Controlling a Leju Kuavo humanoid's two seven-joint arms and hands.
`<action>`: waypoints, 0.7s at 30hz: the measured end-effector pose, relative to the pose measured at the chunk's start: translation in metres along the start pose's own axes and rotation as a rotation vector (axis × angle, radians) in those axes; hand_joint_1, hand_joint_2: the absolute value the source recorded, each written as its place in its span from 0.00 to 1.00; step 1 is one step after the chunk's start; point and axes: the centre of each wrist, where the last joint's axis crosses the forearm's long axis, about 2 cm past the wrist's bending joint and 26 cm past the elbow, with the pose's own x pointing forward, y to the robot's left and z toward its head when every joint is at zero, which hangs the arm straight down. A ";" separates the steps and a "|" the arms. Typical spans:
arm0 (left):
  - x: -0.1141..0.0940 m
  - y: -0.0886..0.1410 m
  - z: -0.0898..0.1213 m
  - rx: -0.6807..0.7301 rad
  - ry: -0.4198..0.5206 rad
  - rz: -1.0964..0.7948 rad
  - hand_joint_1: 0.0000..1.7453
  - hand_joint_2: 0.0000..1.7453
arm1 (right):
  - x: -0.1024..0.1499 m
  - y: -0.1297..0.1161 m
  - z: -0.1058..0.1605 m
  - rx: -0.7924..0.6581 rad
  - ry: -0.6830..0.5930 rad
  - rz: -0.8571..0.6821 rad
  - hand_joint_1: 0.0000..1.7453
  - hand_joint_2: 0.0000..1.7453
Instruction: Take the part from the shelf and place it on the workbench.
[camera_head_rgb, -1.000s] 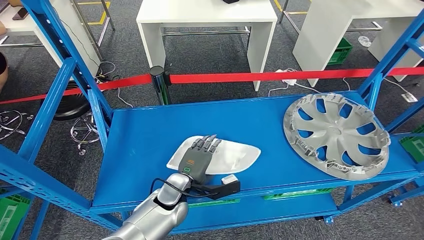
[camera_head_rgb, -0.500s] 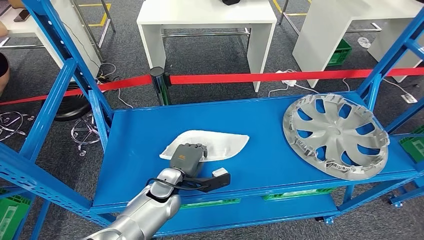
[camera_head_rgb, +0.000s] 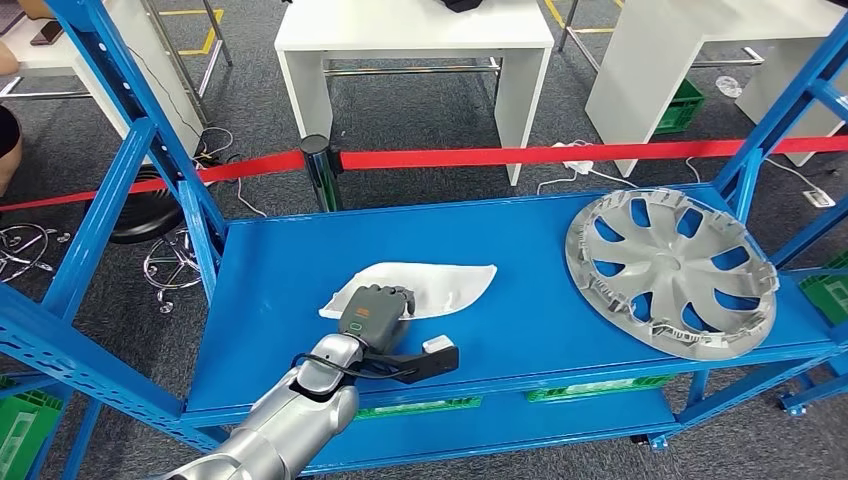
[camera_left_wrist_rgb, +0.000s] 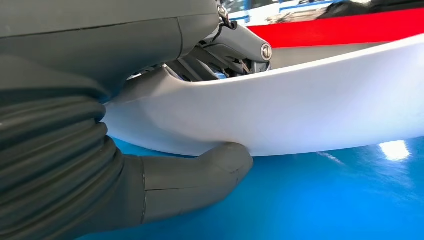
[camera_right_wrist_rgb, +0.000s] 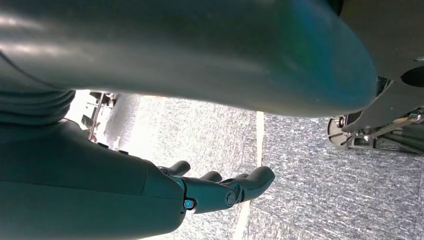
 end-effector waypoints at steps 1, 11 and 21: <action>0.000 -0.001 0.001 0.011 -0.018 0.006 1.00 1.00 | 0.000 0.000 0.000 -0.001 0.001 -0.001 0.00 0.00; 0.005 -0.012 0.008 0.121 -0.176 0.261 1.00 1.00 | -0.001 0.000 0.000 0.001 -0.020 0.008 0.00 0.00; 0.040 0.041 0.036 0.248 -0.545 0.881 1.00 1.00 | -0.004 0.000 -0.001 0.002 -0.030 0.015 0.00 0.00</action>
